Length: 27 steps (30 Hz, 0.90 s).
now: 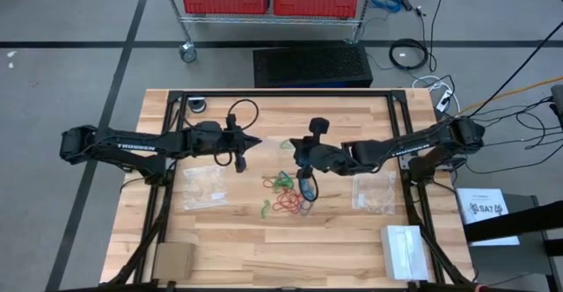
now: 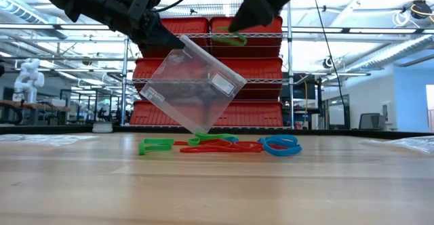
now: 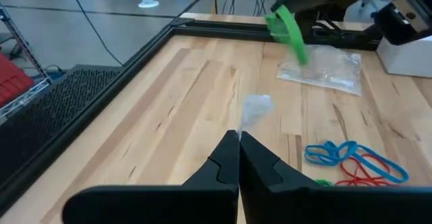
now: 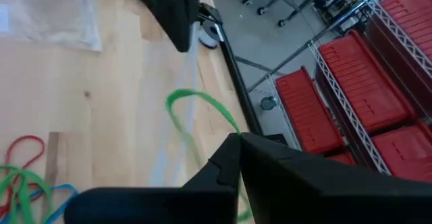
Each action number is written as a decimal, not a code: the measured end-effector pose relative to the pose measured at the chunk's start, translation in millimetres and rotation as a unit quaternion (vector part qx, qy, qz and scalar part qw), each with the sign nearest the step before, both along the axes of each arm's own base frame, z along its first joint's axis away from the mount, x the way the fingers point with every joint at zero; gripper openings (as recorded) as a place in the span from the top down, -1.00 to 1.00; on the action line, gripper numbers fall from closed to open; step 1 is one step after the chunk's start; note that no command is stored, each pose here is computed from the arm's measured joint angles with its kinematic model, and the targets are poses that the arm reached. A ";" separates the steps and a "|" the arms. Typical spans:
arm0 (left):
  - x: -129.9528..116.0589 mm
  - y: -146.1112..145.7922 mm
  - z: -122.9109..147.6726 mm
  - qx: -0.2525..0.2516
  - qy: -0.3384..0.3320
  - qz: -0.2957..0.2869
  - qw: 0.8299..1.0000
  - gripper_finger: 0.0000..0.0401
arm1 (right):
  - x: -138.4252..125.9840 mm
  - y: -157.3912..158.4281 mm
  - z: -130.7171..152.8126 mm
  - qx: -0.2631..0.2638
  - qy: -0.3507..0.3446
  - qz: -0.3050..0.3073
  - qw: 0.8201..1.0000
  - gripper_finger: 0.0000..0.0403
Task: Sort rubber bands
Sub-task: Put the green rubber band into the top transparent zip bag
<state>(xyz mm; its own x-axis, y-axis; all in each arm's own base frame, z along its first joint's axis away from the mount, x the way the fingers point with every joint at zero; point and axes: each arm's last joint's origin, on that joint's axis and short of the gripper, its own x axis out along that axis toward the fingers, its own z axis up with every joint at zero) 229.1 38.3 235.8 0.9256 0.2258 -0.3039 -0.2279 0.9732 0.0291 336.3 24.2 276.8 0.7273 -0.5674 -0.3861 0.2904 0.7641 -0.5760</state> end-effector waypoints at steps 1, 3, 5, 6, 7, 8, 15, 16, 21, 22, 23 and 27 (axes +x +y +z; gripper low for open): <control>0.0 0.0 0.0 0.000 0.000 0.000 1.000 1.00 | 0.5 -1.1 1.1 -0.002 -0.001 -0.001 1.000 1.00; 0.1 0.0 0.3 -0.003 -0.002 0.001 1.000 1.00 | 0.6 -2.7 1.2 -0.003 0.000 -0.003 1.000 1.00; 0.4 0.1 1.2 -0.011 -0.009 0.004 1.000 1.00 | 0.1 -3.7 0.1 -0.003 0.007 -0.004 1.000 1.00; 0.6 0.0 1.8 -0.011 -0.013 0.004 1.000 1.00 | 0.2 -3.7 -0.8 -0.003 0.010 -0.005 1.000 1.00; 0.8 -0.4 2.2 -0.012 -0.015 0.003 1.000 1.00 | 1.4 -3.7 -2.1 -0.005 0.010 -0.008 1.000 1.00; 1.1 -0.9 3.1 -0.015 -0.021 0.003 1.000 1.00 | 2.0 -3.9 -3.3 -0.010 0.012 -0.012 1.000 1.00; 1.6 -2.8 3.8 -0.022 -0.026 0.001 0.999 1.00 | 8.2 -6.0 -16.5 -0.025 0.039 -0.022 0.999 1.00; 1.7 -2.8 4.1 -0.023 -0.028 0.001 0.999 1.00 | 9.7 -5.9 -19.2 -0.027 0.043 -0.022 0.998 1.00; 1.8 -2.6 4.6 -0.032 -0.033 0.005 0.999 1.00 | 18.6 -4.6 -19.2 -0.026 0.046 -0.016 0.998 1.00; 2.1 -2.6 4.3 -0.033 -0.032 0.005 0.999 1.00 | 20.3 -4.3 -20.4 -0.028 0.053 -0.015 0.998 1.00; 2.8 -2.5 3.7 -0.033 -0.033 0.005 0.999 1.00 | 23.2 -3.8 -20.6 -0.028 0.055 -0.010 0.998 1.00; 6.9 -2.0 -1.6 -0.035 -0.023 0.005 0.999 1.00 | 33.7 -1.8 -23.2 -0.022 0.067 0.010 0.997 1.00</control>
